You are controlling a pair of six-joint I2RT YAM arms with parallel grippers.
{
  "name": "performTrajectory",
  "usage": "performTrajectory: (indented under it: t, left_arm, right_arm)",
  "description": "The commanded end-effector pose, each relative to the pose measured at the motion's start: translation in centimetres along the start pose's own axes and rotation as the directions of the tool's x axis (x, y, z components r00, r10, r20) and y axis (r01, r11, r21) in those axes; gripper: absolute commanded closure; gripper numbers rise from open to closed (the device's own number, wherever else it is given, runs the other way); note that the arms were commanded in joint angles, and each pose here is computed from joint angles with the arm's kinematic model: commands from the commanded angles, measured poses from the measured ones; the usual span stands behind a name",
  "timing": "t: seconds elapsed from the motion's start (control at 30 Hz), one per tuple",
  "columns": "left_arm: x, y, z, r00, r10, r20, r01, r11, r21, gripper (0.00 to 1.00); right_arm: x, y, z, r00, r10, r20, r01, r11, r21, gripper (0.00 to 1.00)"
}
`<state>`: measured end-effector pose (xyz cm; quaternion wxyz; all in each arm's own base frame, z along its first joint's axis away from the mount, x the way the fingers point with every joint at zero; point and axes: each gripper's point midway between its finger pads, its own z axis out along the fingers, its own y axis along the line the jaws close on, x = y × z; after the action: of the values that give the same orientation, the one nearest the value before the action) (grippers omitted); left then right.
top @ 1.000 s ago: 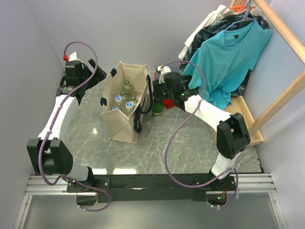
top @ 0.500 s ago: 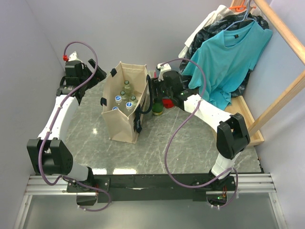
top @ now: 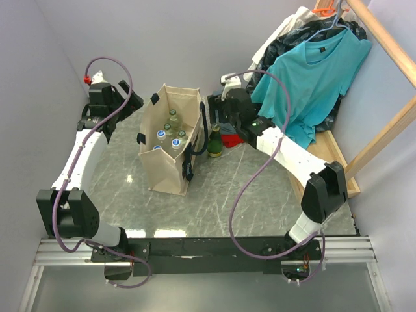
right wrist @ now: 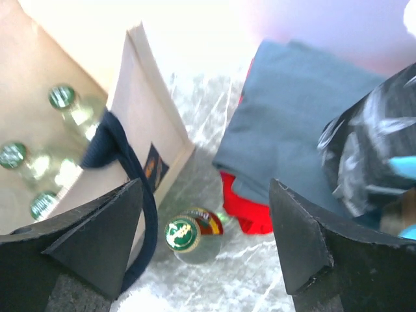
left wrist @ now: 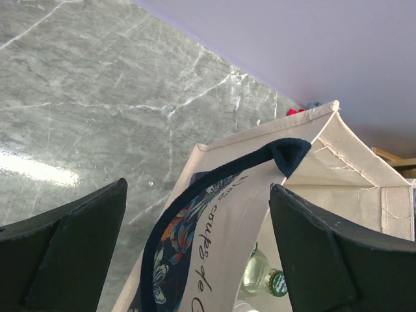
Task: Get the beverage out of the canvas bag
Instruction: Place the drink at the center of the board, then take out the drink from the canvas bag.
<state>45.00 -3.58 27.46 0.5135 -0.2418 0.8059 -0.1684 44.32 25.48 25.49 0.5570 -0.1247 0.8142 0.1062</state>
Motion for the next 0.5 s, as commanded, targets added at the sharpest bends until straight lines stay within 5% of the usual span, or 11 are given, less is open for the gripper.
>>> performTrajectory:
  t: [0.0, 0.23, 0.47]
  left_arm:
    - [-1.6, -0.7, -1.3, 0.999, -0.008, 0.052, 0.008, 1.0, 0.008, 0.04]
    - [-1.6, -1.0, -1.5, 0.999, -0.005, 0.051, 0.004, 1.0, 0.023, 0.04]
    - [-1.7, -1.1, -1.4, 0.999, -0.008, 0.05, 0.007, 1.0, 0.027, 0.04]
  right_arm:
    - [-6.6, -0.2, -3.1, 0.991, 0.027, 0.134, -0.03, 0.999, 0.015, 0.17]
    - [-10.4, 1.9, -3.6, 0.99, 0.048, 0.13, -0.038, 0.996, -0.084, 0.16]
    - [-12.5, 3.9, -4.4, 0.989, 0.048, 0.139, -0.021, 0.981, -0.192, 0.0]
